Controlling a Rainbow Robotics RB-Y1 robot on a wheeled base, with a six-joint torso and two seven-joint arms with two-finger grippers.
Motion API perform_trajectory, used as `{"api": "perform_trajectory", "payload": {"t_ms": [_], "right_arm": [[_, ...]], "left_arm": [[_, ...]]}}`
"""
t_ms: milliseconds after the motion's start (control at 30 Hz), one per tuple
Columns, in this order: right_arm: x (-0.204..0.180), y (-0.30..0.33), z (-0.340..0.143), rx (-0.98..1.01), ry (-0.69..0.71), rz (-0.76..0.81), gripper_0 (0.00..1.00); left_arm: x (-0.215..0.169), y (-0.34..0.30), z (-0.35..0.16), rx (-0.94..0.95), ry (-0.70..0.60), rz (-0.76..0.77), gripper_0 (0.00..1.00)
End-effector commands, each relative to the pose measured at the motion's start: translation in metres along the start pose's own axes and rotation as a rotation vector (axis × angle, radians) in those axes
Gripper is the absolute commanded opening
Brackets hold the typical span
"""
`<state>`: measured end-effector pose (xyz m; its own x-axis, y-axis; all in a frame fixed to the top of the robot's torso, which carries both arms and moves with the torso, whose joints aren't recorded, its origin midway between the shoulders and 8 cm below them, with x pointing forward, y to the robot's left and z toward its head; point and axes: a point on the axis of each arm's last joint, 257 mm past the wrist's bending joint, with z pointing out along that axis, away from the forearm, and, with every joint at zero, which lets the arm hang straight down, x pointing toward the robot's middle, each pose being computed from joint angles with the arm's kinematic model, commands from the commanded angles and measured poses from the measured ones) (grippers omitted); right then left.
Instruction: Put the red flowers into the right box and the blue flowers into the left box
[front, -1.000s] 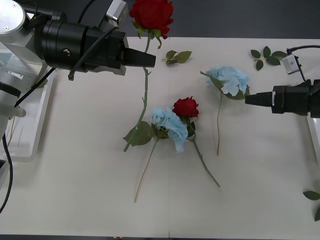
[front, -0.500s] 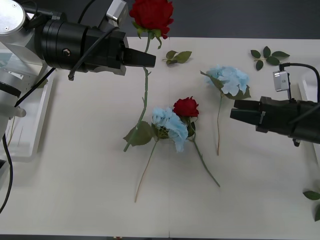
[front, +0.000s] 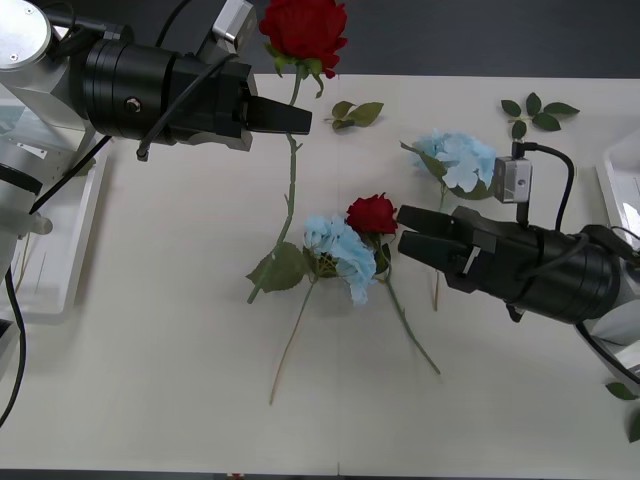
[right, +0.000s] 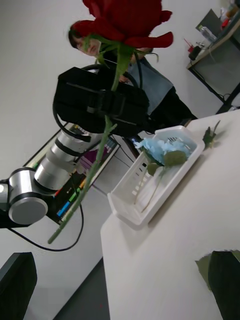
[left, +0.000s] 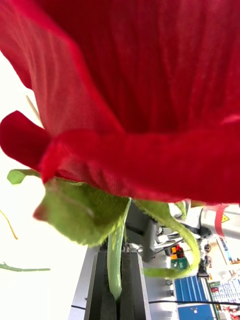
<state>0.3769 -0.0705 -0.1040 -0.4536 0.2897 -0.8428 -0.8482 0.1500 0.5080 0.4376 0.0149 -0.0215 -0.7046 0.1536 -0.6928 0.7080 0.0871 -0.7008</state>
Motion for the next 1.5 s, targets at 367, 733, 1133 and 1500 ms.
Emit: {"api": "perform_trajectory", "payload": {"t_ms": [367,733,1133,1500], "right_arm": [[0.027,0.053,0.08,-0.062,-0.046,0.273,1.0],[0.023,0.051,0.114,-0.039,-0.014,0.405,0.93],[0.006,0.057,0.134,-0.059,-0.031,0.558,0.92],[0.008,0.052,0.145,-0.026,-0.014,0.639,0.45]], "left_arm": [[-0.002,-0.007,0.004,0.023,-0.01,0.041,0.0],[-0.002,-0.007,0.004,0.023,-0.01,0.041,0.0],[-0.002,-0.007,0.004,0.023,-0.01,0.041,0.0],[-0.002,-0.007,0.004,0.023,-0.01,0.041,0.0]]}}
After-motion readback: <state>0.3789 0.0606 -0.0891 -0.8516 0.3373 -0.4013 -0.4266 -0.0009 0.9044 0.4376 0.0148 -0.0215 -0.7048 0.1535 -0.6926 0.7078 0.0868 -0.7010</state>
